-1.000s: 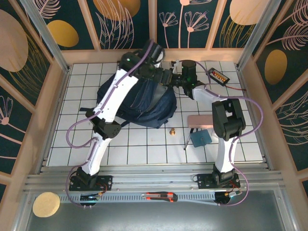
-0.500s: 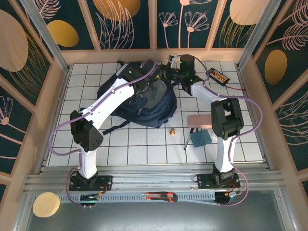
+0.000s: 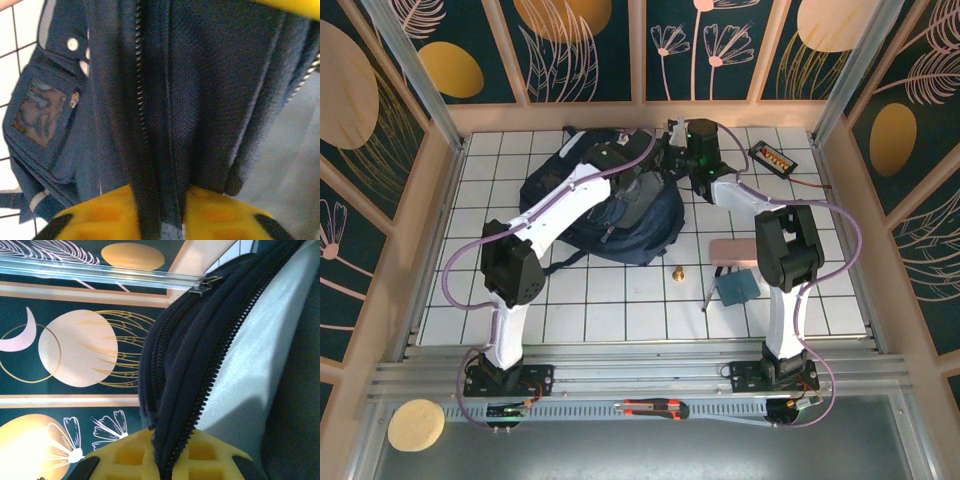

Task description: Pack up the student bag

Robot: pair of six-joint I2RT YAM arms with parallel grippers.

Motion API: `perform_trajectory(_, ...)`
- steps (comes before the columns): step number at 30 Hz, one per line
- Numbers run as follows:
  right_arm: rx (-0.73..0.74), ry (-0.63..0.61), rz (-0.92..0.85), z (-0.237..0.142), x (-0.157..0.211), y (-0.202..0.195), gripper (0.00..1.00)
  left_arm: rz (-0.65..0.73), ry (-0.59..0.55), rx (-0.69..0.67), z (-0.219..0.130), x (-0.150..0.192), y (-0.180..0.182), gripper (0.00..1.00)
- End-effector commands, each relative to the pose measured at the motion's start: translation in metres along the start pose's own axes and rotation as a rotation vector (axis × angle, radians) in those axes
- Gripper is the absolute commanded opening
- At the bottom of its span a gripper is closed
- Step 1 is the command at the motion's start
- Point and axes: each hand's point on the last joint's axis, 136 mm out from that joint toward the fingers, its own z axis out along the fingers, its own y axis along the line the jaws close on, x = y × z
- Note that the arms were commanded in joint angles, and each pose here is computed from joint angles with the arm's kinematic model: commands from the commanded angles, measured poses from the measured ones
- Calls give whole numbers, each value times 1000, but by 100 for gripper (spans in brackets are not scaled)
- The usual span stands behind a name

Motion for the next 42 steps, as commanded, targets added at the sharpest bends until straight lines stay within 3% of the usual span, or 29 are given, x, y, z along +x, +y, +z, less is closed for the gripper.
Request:
perform_trajectory(1, -138, 21, -130, -21, 14, 76, 5, -60, -1, -37, 5, -2, 42, 0)
perform_trajectory(3, -87, -2, -154, -29, 9, 68, 40, -67, -2, -20, 4, 0, 50, 0)
perform_trajectory(4, -48, -19, -171, -35, 5, 63, 49, -69, -4, -17, 2, 1, 52, 0)
perform_trajectory(10, 279, -127, -289, -108, -16, 20, 77, -73, -63, 43, -15, -4, 61, 0)
perform_trajectory(12, 497, -164, -306, -149, -21, -10, 99, -64, -69, 74, -21, -8, 61, 0)
perform_trajectory(16, 857, -167, -63, -236, -1, -81, 99, -43, -89, 107, -28, -13, 58, 0)
perform_trajectory(20, 952, -188, 192, -293, 43, -124, 99, -40, -100, 167, -21, -13, 45, 0)
perform_trajectory(24, 1039, -336, 402, -335, 65, -146, 99, -43, -109, 178, -16, -11, 41, 0)
perform_trajectory(31, 1130, -543, 674, -348, 96, -169, 99, -18, -124, 176, -15, -9, 42, 0)
perform_trajectory(35, 1146, -547, 783, -343, 101, -187, 99, -13, -132, 172, -17, -9, 44, 0)
perform_trajectory(42, 1221, -572, 767, -334, 72, -204, 99, -15, -134, 175, -17, -5, 44, 0)
